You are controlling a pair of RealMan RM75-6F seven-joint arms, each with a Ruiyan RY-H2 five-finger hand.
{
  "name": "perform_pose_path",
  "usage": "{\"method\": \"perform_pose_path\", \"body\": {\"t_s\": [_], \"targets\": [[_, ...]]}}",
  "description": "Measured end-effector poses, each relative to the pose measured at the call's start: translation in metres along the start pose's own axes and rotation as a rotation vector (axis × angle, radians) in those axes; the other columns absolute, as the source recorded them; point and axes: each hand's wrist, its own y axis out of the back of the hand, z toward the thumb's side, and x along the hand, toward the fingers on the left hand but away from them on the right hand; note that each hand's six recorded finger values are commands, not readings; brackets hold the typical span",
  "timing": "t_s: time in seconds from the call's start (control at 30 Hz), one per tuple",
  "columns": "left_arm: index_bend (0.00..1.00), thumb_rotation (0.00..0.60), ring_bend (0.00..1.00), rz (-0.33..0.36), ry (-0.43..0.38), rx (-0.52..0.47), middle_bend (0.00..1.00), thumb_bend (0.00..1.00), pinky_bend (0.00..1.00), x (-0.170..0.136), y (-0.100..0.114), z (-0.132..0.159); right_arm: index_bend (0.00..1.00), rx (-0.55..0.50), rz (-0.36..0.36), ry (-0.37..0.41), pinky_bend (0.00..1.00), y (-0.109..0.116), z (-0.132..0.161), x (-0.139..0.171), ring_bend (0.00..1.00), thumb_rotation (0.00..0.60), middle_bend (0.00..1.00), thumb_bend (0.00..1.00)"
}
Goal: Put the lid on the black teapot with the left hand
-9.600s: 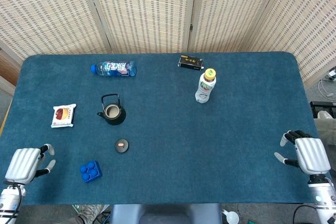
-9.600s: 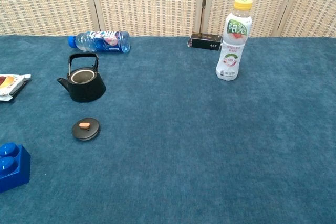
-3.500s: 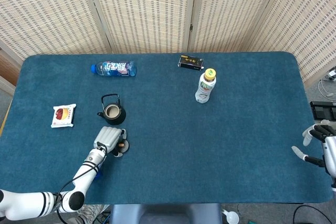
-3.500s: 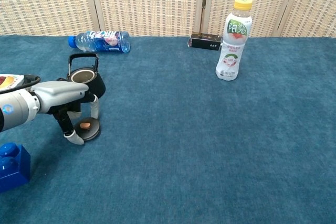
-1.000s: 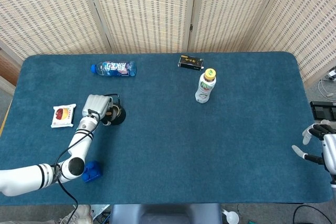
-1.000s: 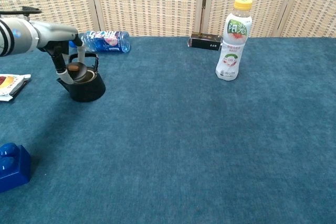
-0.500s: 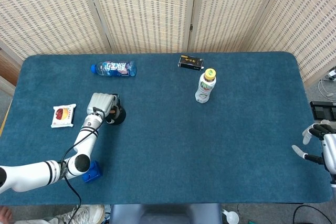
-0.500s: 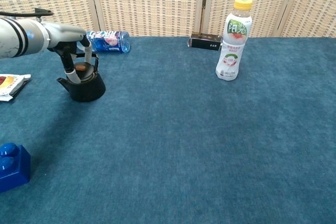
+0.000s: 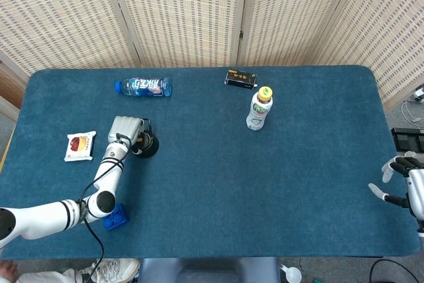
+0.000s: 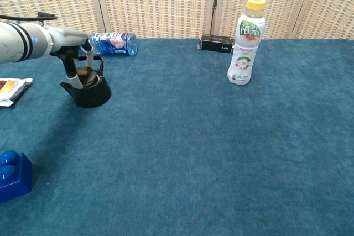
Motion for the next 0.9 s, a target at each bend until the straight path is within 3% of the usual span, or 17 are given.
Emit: {"method": "perform_pose_path", "body": {"t_s": [0.5,0.9], "targets": [[0.49,0.6,1.0,0.016,0.004,0.011,1.0,0.04,1.0,0.0024,-0.0009,-0.0004,0.67,-0.004,-0.002,0.003,0.5,0.0003,0.0005,0.0003,0.38,0.6,0.5,0.15],[0.42,0.6,1.0,0.011,0.01,0.02,1.0,0.04,1.0,0.0023,-0.0032,-0.0034,0.67,-0.003,-0.001,0.002,0.5,0.0001,0.0004,0.0002,0.38,0.6,0.5,0.15]]}}
